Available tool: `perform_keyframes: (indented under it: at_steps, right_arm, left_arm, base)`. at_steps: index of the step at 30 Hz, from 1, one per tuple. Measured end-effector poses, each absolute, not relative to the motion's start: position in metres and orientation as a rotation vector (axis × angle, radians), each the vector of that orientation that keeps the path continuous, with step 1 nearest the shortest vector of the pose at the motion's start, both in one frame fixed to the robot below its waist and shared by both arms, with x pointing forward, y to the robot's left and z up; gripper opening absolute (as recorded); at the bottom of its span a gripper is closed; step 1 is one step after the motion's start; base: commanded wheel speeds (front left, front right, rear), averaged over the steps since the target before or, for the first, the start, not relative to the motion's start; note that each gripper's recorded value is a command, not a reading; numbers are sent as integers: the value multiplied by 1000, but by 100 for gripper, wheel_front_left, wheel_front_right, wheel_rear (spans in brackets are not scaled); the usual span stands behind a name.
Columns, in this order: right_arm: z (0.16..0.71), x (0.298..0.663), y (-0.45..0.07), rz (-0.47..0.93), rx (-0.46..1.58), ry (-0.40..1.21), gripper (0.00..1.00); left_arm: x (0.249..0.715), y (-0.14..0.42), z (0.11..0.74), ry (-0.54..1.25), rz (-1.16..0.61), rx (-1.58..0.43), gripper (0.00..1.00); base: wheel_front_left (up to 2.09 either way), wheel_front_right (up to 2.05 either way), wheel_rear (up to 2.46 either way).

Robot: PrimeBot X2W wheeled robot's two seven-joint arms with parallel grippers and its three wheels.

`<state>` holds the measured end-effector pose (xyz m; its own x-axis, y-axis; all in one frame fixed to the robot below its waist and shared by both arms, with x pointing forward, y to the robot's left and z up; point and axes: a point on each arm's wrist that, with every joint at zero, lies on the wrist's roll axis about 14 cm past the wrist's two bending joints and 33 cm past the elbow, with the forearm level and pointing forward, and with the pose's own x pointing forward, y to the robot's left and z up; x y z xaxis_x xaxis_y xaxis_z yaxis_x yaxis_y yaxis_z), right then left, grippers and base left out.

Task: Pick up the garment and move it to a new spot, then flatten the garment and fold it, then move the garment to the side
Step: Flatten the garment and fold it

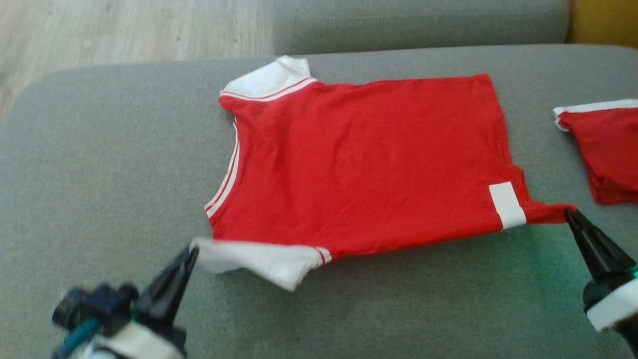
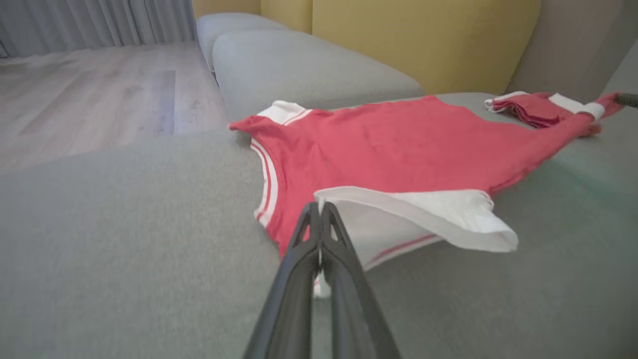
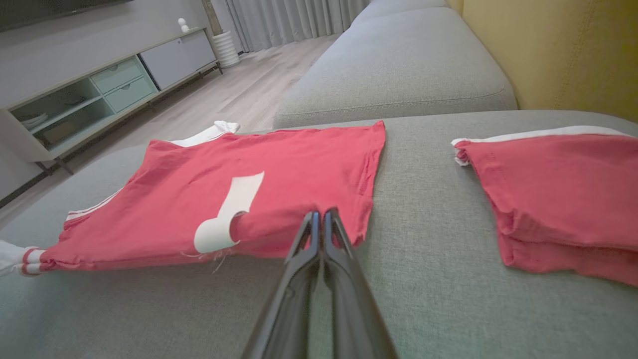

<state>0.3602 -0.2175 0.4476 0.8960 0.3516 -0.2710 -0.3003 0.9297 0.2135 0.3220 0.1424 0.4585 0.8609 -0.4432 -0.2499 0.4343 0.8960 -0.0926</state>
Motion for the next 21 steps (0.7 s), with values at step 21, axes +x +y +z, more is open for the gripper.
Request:
perform_keyframes:
  at_steps: [21]
  right_arm:
    - [424,467,-203,396,83,348,17]
  left_arm:
    - [493,133,477,113,-508,178,26]
  base:
    - [0,0,0]
